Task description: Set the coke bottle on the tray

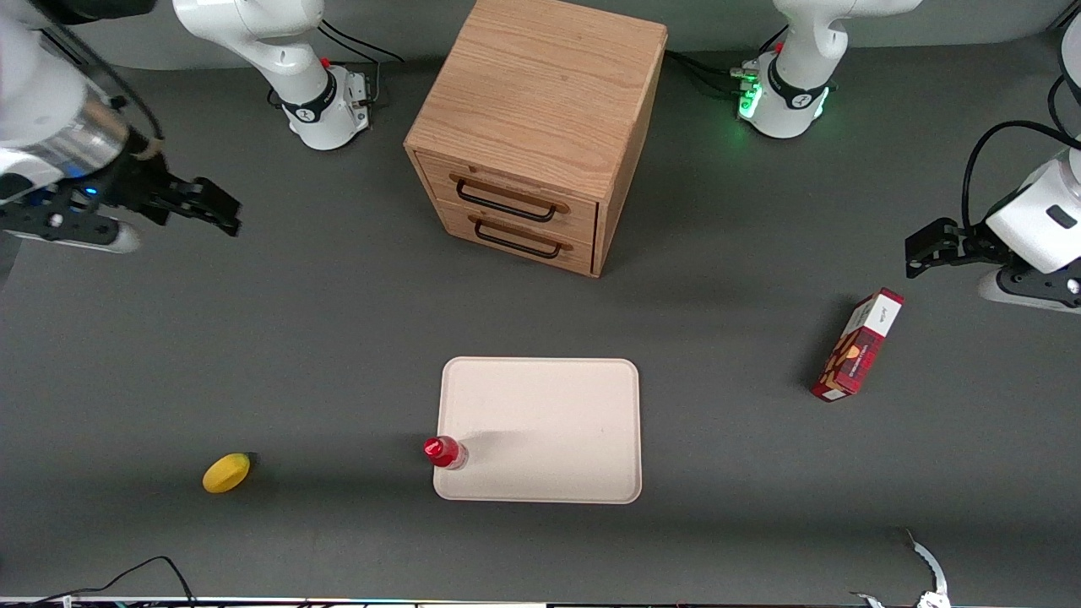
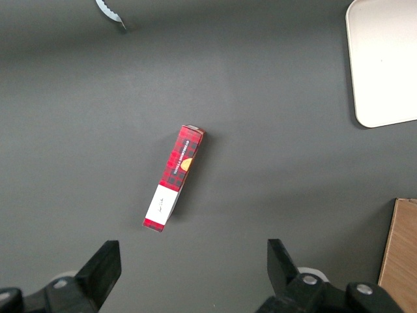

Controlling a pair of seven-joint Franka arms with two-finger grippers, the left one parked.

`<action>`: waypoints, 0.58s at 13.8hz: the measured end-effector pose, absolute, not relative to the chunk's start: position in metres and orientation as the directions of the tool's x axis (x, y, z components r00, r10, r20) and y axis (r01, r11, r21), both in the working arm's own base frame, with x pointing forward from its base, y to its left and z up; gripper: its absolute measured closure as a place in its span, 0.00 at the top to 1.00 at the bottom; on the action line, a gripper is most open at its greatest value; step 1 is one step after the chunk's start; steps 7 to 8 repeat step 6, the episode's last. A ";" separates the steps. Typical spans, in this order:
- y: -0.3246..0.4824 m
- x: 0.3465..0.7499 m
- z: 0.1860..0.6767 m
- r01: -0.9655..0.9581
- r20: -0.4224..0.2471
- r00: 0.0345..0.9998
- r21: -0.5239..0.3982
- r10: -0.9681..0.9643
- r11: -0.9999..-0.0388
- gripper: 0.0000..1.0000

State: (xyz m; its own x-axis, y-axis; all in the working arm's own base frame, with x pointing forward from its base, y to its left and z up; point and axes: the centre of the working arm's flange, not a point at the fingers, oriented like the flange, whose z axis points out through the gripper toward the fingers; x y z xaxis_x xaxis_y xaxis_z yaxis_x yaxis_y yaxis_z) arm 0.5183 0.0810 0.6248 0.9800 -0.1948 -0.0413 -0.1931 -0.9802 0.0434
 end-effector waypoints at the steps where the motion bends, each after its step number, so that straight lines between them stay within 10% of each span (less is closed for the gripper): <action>1: 0.059 0.510 0.611 -0.196 -0.044 0.979 0.036 -0.197 -0.980 1.00; 8: 0.037 0.481 0.564 -0.204 -0.049 0.978 0.025 -0.205 -0.979 1.00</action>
